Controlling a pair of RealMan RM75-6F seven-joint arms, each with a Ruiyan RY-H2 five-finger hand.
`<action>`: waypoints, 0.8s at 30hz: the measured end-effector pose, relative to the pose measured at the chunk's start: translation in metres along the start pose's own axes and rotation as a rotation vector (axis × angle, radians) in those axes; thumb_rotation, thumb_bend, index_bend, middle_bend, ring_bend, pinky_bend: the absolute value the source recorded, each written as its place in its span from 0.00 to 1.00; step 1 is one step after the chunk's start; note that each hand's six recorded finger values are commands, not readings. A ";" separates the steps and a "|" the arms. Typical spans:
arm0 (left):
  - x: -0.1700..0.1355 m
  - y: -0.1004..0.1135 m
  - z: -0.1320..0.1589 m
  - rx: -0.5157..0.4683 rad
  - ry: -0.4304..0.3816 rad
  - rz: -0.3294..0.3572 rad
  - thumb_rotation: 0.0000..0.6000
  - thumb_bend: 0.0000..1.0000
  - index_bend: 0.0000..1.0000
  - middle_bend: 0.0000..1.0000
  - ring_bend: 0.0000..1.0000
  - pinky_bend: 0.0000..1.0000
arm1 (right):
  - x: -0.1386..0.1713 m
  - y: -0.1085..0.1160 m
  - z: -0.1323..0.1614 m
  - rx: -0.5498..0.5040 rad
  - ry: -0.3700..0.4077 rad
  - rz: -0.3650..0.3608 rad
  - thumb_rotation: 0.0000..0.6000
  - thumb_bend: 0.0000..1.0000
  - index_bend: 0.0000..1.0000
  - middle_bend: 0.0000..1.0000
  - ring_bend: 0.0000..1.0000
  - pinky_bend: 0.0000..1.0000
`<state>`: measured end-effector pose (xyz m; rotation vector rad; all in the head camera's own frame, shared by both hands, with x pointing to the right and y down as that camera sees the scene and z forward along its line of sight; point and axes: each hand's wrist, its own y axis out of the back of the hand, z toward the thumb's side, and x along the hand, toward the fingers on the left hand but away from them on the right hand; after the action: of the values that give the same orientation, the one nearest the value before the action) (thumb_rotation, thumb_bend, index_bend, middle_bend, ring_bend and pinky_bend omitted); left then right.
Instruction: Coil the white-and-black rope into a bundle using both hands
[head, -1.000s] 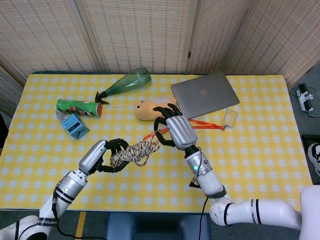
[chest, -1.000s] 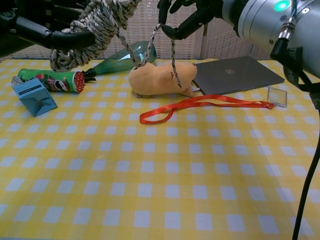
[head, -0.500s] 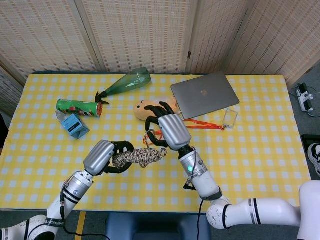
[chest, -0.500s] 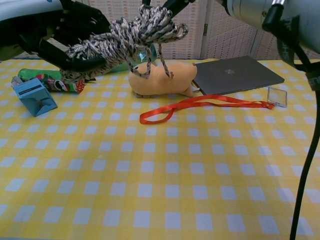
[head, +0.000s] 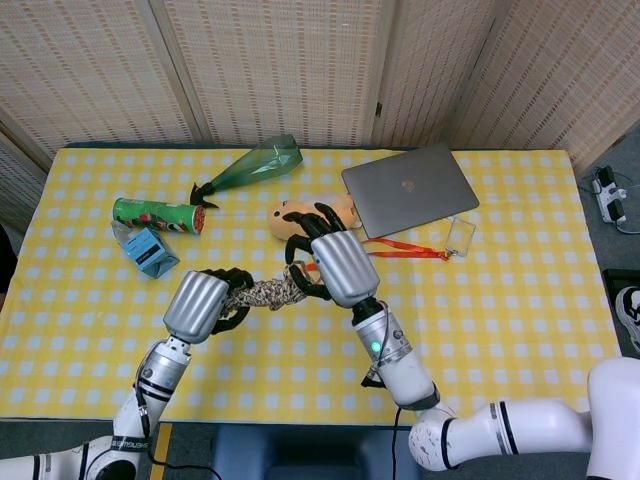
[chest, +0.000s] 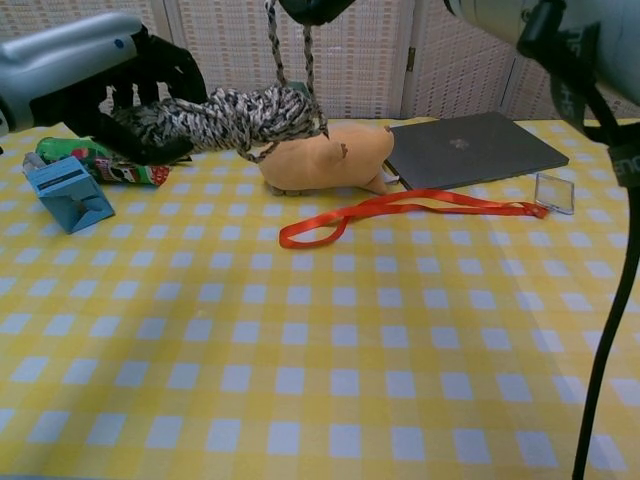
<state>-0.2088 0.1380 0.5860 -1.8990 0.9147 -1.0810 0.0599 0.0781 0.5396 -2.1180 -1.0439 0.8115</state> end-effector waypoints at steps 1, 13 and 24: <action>0.000 -0.001 -0.001 -0.005 0.016 -0.007 1.00 0.65 0.82 0.81 0.68 0.68 | 0.001 -0.001 0.001 0.009 0.004 -0.007 1.00 0.48 0.68 0.23 0.20 0.08; 0.001 -0.005 0.004 -0.201 0.065 -0.098 1.00 0.65 0.83 0.82 0.69 0.68 | 0.003 -0.017 0.011 0.077 0.039 -0.068 1.00 0.48 0.68 0.23 0.20 0.08; -0.002 -0.003 0.016 -0.252 -0.011 -0.122 1.00 0.65 0.83 0.83 0.68 0.68 | -0.001 -0.019 0.020 0.048 0.081 -0.066 1.00 0.48 0.68 0.23 0.20 0.08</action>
<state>-0.1948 0.1455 0.5824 -2.1897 0.9769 -1.0649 0.0357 0.0917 0.5421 -2.0476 -1.0359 0.7059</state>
